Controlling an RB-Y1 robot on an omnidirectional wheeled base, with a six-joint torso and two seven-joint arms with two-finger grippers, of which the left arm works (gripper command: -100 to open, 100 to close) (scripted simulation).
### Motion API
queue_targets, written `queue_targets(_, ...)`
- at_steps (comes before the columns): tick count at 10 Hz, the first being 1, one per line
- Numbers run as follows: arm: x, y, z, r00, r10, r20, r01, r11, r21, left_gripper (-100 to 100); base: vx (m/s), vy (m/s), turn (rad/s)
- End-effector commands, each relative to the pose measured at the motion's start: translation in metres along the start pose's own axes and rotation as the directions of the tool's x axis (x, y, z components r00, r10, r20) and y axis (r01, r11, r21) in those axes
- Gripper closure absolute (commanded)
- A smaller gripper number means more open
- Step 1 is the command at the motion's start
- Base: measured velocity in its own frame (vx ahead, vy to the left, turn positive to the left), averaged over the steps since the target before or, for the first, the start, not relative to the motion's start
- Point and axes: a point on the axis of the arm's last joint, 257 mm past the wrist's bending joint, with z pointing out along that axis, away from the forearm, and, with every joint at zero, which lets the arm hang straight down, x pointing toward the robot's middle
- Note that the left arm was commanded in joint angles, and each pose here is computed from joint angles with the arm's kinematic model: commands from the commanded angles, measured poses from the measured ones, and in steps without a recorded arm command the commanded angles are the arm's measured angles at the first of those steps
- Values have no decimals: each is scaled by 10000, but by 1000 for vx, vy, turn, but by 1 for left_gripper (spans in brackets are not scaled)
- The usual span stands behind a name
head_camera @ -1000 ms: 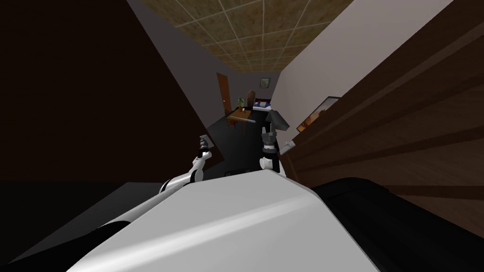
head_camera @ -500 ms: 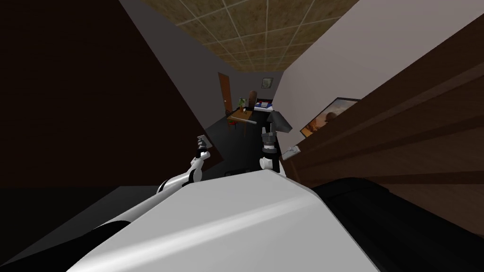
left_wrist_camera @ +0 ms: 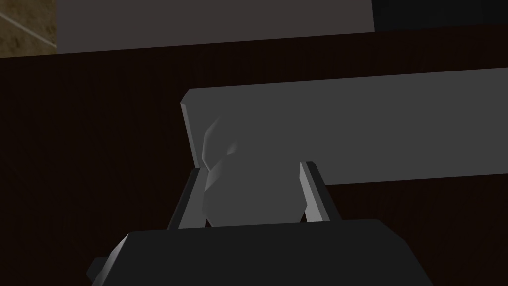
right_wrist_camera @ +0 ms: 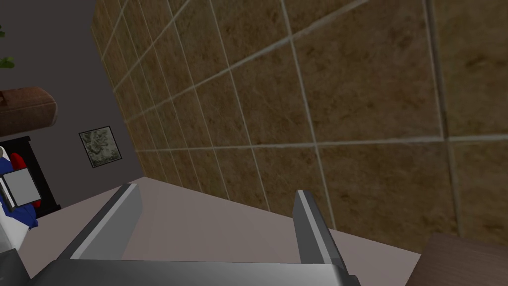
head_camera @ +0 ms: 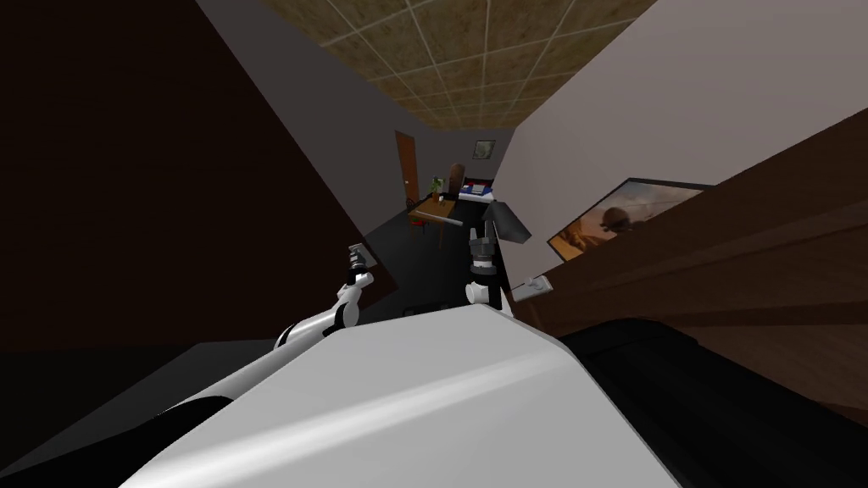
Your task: Push the door open
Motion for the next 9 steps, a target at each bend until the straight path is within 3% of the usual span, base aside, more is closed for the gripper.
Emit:
queue_targets(1,0,0,0,10000,0,0,0,10000,0,100,78,-15,24)
queue_targets(2,-134,-18,11,9997,-10,244,9,10000,43,100,137,-4,29)
queue_targets(5,-163,-18,11,9996,-10,298,9,10000,45,100,114,-16,27)
queue_targets(6,-299,-22,12,9985,-12,551,9,10000,53,100,129,8,19)
queue_targets(9,-496,-28,8,9958,-15,917,9,10000,66,100,176,-44,55)
